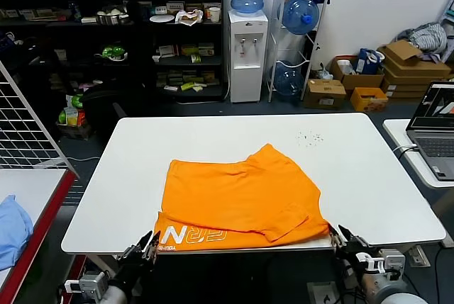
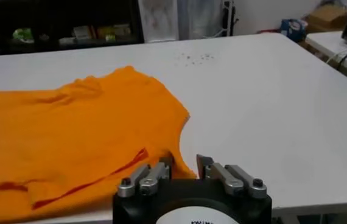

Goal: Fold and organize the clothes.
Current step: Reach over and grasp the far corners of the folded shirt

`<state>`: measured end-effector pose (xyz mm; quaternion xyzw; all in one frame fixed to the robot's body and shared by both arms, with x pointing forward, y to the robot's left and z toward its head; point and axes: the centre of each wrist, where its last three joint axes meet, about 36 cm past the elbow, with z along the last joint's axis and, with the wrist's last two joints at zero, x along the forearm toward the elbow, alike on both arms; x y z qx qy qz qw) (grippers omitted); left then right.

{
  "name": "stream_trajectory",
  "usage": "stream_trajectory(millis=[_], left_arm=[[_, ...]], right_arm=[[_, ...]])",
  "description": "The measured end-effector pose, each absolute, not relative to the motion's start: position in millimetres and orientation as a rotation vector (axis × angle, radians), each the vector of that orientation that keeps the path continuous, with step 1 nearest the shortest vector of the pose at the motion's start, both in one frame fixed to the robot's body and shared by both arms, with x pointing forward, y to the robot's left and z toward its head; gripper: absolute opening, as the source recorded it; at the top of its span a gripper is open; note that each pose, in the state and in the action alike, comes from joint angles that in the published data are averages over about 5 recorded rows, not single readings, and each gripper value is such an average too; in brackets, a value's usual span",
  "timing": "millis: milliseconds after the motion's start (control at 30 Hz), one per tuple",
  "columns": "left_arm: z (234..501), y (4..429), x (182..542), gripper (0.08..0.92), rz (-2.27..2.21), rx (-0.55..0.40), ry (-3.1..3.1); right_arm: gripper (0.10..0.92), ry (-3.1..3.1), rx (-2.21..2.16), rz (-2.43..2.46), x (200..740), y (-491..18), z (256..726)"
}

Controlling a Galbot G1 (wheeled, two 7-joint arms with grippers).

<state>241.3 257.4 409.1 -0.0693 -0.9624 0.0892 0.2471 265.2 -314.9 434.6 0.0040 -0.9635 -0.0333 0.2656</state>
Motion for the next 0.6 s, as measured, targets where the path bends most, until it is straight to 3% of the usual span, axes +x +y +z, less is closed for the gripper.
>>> stream_trajectory(millis=[200,433,600], left_arm=[[417,265,262,0.539,0.235,-0.206,-2.669],[416,271,315,0.738,0.27,-0.227,-2.713],[407,273,363,0.875,0.312,-0.235,-2.72]], right_arm=[[0.655,-2.683,0.058,-0.071,295,-316,450],[0.858,-2.735,0.075,-0.098,361,-316,459],[0.917,-2.731,0.068,-0.128,420,-311,456]])
